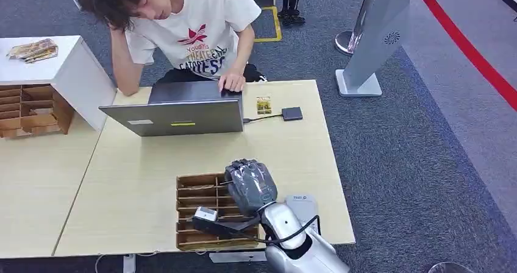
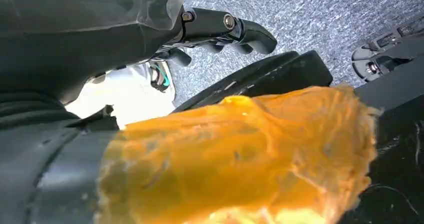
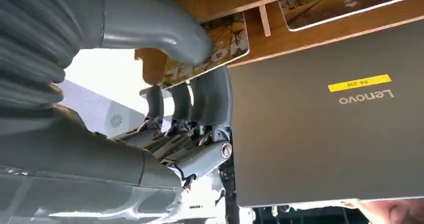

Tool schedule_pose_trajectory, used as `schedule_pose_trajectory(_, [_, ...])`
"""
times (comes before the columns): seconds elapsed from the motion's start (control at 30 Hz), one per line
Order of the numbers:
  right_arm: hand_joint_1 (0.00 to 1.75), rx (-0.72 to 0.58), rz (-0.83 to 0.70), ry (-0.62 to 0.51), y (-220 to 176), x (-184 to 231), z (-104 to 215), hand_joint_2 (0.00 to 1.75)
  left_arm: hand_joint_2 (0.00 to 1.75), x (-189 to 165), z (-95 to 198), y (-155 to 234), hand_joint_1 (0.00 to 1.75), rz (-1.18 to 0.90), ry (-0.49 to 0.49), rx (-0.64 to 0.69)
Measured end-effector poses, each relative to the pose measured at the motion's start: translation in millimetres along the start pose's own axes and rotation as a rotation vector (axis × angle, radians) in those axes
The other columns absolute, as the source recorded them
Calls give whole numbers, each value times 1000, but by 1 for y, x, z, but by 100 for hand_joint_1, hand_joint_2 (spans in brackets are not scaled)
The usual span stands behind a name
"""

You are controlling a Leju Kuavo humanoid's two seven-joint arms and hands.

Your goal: Pass the card to the sensor for recognition and then transmit it.

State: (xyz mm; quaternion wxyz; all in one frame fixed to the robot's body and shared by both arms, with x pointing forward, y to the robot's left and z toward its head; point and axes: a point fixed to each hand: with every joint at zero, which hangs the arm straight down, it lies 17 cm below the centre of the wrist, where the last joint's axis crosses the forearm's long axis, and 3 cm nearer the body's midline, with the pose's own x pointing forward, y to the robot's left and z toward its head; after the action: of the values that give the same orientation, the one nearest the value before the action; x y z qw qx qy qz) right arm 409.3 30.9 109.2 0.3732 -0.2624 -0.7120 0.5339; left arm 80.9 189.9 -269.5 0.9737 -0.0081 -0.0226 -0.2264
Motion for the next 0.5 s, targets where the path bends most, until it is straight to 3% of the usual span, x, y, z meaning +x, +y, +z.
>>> schedule_pose_trajectory(0.13, [161,-1,3,2,-1,-1,-2,175,0,0,0,0,0,1,0,0])
schedule_pose_trajectory(0.5, [173,6,2,9,2,-4,-2,175,0,0,0,0,0,2,0,1])
